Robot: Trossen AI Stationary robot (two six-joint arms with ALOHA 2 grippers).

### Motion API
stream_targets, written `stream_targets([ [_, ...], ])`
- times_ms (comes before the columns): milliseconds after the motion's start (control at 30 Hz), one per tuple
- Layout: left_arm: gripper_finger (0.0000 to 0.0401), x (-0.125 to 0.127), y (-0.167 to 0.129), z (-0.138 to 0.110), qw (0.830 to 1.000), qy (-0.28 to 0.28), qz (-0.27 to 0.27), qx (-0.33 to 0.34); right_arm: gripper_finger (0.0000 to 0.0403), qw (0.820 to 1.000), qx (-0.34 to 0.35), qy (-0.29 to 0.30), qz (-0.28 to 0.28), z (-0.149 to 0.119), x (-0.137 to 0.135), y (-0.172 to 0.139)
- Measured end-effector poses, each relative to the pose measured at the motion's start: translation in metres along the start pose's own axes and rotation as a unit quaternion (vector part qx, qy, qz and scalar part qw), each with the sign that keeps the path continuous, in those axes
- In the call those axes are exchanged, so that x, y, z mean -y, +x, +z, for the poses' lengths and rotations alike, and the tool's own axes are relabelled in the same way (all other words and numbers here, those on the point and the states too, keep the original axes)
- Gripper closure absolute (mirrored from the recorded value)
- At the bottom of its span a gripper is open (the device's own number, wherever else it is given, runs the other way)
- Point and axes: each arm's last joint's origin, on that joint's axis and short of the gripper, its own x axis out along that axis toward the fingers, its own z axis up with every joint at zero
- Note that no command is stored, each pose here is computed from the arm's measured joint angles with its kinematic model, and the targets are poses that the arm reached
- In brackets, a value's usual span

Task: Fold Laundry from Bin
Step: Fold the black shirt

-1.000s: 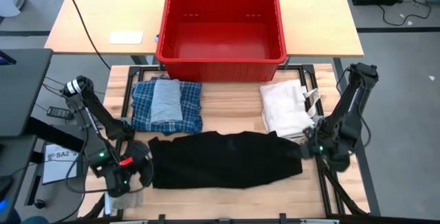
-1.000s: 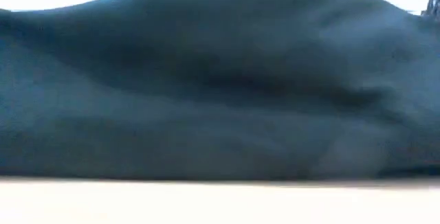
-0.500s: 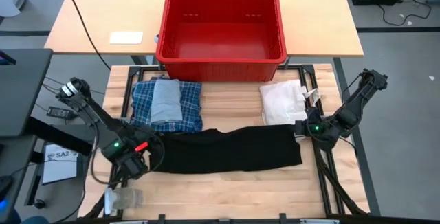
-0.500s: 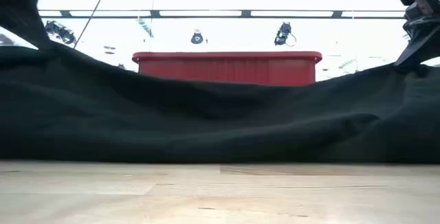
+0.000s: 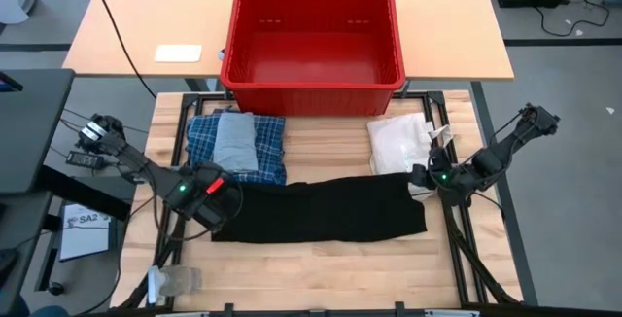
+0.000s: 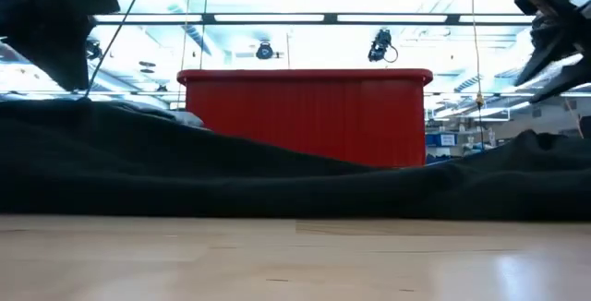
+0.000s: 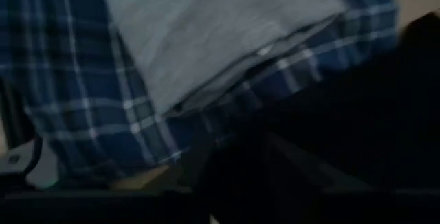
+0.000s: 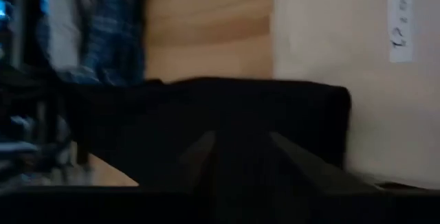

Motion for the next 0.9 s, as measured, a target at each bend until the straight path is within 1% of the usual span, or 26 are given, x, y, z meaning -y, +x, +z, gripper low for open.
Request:
stream_targets([
  [67,0.0244,-0.001,0.001,0.001,1.0,-0.004,0.01,-0.02,0.0253,1.0,0.008,0.013,0.014,0.001,-0.005,-0.002],
  [100,0.0228,0.0,0.001,0.001,0.999,-0.005,0.012,-0.036,0.0241,0.999,0.01,0.011,0.032,0.001,-0.009,-0.003],
  [167,0.0202,0.003,-0.005,0.0,0.998,-0.008,0.0,-0.063,0.0222,0.996,0.004,-0.013,0.086,-0.001,-0.024,-0.006],
  [233,0.0186,0.011,-0.016,0.0,0.997,-0.027,-0.049,-0.062,0.0213,0.99,-0.011,-0.055,0.133,-0.003,-0.038,-0.007],
  [300,0.0181,0.021,-0.027,-0.001,0.991,-0.064,-0.112,-0.03,0.0212,0.982,-0.03,-0.095,0.161,-0.007,-0.049,-0.004],
  [333,0.0181,0.025,-0.031,-0.001,0.986,-0.088,-0.143,-0.009,0.0212,0.978,-0.039,-0.115,0.17,-0.009,-0.054,-0.002],
  [400,0.0184,0.035,-0.038,-0.004,0.968,-0.146,-0.204,0.022,0.0214,0.971,-0.057,-0.151,0.175,-0.012,-0.06,0.005],
  [467,0.019,0.047,-0.04,-0.01,0.954,-0.18,-0.237,0.03,0.0215,0.965,-0.07,-0.182,0.174,-0.014,-0.066,0.014],
  [500,0.0193,0.054,-0.039,-0.014,0.95,-0.188,-0.249,0.026,0.0215,0.961,-0.076,-0.2,0.177,-0.014,-0.069,0.019],
  [567,0.0198,0.074,-0.035,-0.025,0.941,-0.201,-0.272,0.016,0.0215,0.948,-0.084,-0.241,0.189,-0.015,-0.077,0.029],
  [633,0.0204,0.095,-0.029,-0.037,0.935,-0.201,-0.294,-0.006,0.0215,0.933,-0.087,-0.282,0.204,-0.013,-0.085,0.04],
  [733,0.0215,0.123,-0.016,-0.054,0.931,-0.169,-0.321,-0.041,0.0215,0.911,-0.094,-0.339,0.217,-0.007,-0.092,0.06],
  [767,0.022,0.134,-0.012,-0.059,0.925,-0.165,-0.338,-0.047,0.0215,0.9,-0.101,-0.361,0.221,-0.005,-0.094,0.068],
  [833,0.0231,0.148,-0.002,-0.067,0.919,-0.174,-0.349,-0.048,0.0216,0.876,-0.12,-0.402,0.239,0.0,-0.098,0.085],
  [900,0.0242,0.159,0.014,-0.071,0.915,-0.207,-0.343,-0.053,0.022,0.856,-0.146,-0.43,0.246,0.003,-0.097,0.101],
])
